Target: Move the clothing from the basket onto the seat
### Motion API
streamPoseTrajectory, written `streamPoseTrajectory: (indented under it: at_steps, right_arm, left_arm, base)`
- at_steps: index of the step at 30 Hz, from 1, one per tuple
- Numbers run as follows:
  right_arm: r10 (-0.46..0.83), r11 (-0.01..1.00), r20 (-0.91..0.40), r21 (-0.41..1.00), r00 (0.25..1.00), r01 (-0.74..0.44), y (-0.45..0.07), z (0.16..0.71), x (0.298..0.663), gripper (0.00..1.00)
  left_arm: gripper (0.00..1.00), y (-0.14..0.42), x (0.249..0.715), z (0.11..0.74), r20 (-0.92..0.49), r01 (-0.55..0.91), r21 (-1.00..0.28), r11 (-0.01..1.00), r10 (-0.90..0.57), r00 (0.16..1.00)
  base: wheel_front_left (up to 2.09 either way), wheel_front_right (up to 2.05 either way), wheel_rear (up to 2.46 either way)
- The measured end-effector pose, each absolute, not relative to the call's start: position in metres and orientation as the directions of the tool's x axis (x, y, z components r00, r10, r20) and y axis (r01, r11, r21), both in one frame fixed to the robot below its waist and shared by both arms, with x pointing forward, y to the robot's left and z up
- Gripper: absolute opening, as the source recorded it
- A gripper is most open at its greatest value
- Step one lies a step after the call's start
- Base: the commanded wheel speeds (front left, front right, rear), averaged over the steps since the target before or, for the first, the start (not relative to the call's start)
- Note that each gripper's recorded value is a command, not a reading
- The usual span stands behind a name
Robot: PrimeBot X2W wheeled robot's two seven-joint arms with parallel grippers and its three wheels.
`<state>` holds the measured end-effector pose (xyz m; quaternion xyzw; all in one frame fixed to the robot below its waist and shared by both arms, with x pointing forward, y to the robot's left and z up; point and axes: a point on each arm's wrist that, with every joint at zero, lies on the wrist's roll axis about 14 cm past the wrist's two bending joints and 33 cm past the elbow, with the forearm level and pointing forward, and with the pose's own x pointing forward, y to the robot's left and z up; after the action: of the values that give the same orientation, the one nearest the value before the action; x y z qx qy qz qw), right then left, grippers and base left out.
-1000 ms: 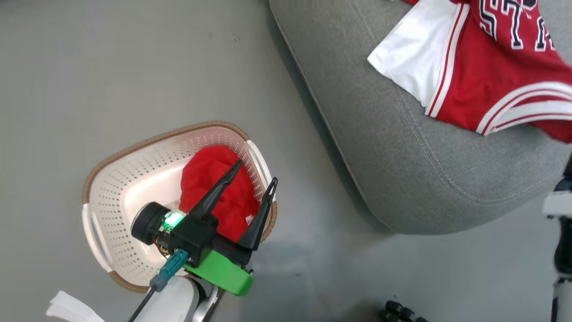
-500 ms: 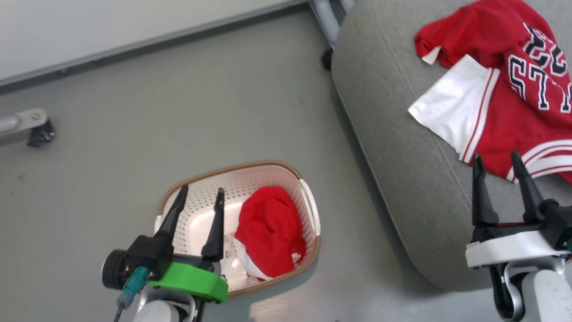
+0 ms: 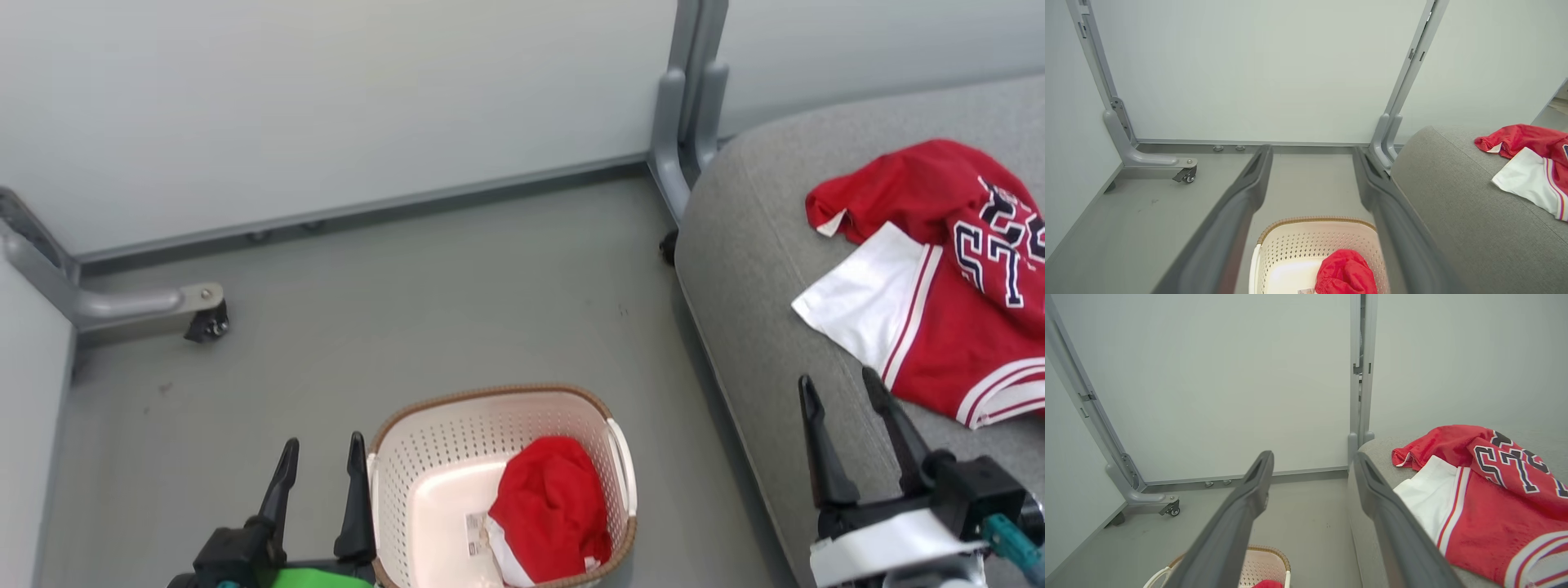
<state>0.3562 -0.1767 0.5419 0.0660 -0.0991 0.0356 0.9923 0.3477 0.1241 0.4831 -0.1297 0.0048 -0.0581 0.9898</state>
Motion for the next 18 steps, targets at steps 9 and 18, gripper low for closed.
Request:
streamPoseTrajectory:
  at_steps: [9,18]
  right_arm:
    - [0.118,0.982,0.177,0.123,0.977,-0.140,-0.156,0.532,0.319,1.00]
    - [0.114,0.982,0.200,0.124,0.973,-0.141,-0.157,0.537,0.306,1.00]
  left_arm:
    - [1.00,0.137,0.316,0.508,0.091,0.089,-0.243,0.966,-0.069,0.993]
    - [1.00,0.132,0.300,0.508,0.099,0.106,-0.216,0.971,-0.086,0.991]
  base:
    - [0.00,0.00,0.00]
    - [0.00,0.00,0.00]
